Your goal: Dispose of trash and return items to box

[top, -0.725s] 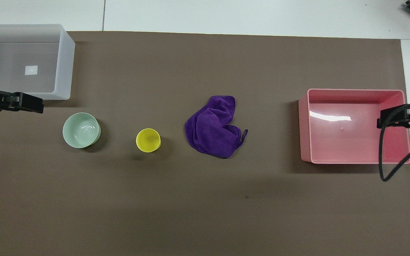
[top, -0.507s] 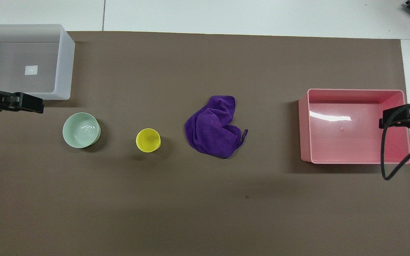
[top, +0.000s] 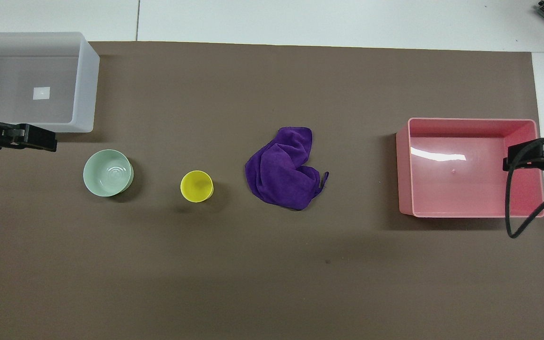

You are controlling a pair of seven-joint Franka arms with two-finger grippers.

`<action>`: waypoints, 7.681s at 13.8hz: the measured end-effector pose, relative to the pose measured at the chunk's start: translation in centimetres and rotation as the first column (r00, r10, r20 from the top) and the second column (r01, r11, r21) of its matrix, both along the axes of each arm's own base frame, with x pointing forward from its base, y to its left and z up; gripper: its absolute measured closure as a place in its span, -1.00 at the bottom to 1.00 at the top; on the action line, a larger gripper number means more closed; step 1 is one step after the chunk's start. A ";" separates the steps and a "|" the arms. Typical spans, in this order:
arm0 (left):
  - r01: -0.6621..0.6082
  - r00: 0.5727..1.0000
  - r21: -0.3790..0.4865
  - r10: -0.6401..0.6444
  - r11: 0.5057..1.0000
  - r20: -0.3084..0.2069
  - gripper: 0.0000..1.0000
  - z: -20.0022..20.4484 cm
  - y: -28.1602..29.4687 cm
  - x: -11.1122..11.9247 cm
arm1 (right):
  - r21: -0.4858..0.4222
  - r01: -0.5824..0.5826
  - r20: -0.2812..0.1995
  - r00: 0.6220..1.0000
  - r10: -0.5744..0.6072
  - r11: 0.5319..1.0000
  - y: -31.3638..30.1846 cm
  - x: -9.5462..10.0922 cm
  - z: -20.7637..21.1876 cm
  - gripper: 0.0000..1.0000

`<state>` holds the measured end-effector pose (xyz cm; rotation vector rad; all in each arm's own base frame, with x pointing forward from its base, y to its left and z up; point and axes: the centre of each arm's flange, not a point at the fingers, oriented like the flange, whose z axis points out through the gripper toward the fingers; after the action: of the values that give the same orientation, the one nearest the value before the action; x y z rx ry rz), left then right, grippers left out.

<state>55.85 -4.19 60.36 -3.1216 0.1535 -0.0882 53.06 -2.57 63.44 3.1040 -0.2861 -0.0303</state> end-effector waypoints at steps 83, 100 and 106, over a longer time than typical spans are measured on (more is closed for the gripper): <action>-0.006 0.991 -0.063 0.014 0.998 0.135 -1.00 -12.6 -0.9 10.8 | 0.102 -0.154 0.156 0.978 0.137 0.983 33.9 4.1 -33.0 0.59; 0.269 0.962 -0.040 -0.267 0.962 0.051 -1.00 -23.5 -18.5 -3.6 | 0.047 0.031 0.149 0.988 -0.038 0.998 16.9 3.1 -9.9 0.86; 0.175 0.979 -0.070 -0.166 0.982 0.119 -0.61 -26.1 -19.2 -6.6 | 0.000 -0.065 0.147 0.987 0.064 0.998 4.9 4.7 -10.0 0.86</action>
<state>49.22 -23.35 34.22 -3.1657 0.4257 -0.2782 57.81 2.28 53.48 3.1226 -0.1887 0.1997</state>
